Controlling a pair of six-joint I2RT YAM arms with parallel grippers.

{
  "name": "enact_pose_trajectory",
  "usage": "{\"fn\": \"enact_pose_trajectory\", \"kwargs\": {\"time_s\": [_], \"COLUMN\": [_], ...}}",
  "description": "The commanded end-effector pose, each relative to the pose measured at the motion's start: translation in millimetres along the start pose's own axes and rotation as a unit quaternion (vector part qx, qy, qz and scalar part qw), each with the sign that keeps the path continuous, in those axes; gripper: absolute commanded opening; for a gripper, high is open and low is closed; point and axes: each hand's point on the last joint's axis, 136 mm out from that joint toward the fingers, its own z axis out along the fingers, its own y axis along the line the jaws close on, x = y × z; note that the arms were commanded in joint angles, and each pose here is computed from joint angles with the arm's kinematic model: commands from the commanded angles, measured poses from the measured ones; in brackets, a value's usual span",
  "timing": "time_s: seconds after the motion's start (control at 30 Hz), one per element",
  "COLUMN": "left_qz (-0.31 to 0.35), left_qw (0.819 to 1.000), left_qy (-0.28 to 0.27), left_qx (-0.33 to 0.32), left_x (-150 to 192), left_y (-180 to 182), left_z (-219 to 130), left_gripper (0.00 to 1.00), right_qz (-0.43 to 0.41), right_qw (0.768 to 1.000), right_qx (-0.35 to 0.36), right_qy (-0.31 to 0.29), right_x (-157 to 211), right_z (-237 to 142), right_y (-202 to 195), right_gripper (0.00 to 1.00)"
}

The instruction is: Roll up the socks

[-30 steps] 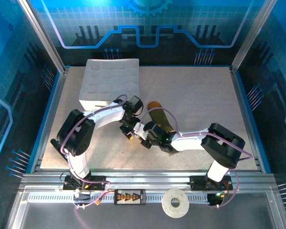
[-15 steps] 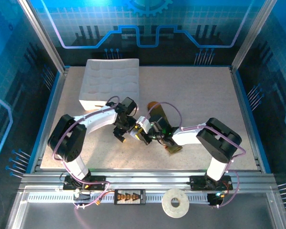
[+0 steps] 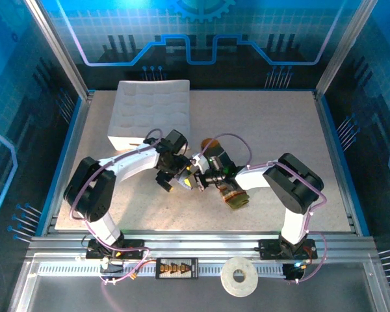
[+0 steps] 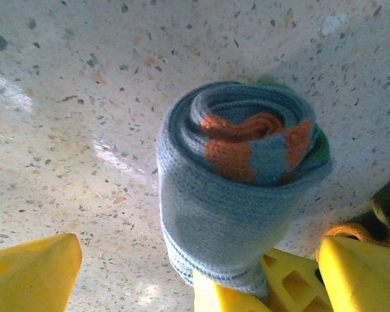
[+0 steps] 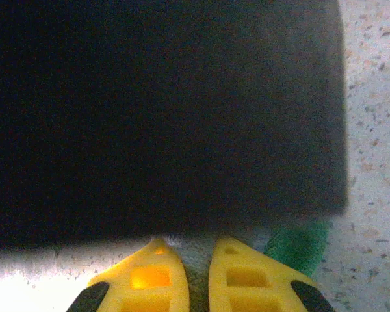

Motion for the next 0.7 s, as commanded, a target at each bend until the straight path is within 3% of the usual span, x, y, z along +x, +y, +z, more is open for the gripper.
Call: {"fn": "enact_pose_trajectory", "kwargs": {"time_s": [0.0, 0.23, 0.4, 0.53, 0.67], "left_qz": [0.002, 0.015, 0.018, 0.021, 0.029], "left_qw": [0.999, 1.0, 0.997, 0.991, 0.985], "left_qy": [0.025, 0.016, 0.013, 0.012, 0.009], "left_qx": [0.022, -0.006, -0.077, -0.13, -0.17], "left_x": [10, 6, 4, 5, 6], "left_y": [-18, -29, -7, 11, 29], "left_z": [5, 22, 36, 46, 55], "left_gripper": [0.93, 0.93, 0.91, 0.79, 0.55], "right_qz": [0.136, 0.154, 0.153, 0.15, 0.141], "right_qw": [0.971, 0.966, 0.967, 0.967, 0.97], "right_qx": [0.063, 0.06, 0.061, 0.062, 0.068], "right_qy": [0.189, 0.199, 0.196, 0.194, 0.185], "right_x": [120, 125, 125, 126, 122], "right_z": [-4, -2, -2, -3, -4], "right_y": [-34, -35, -35, -35, -35], "right_gripper": [0.0, 0.0, 0.0, 0.0, 0.0]}}
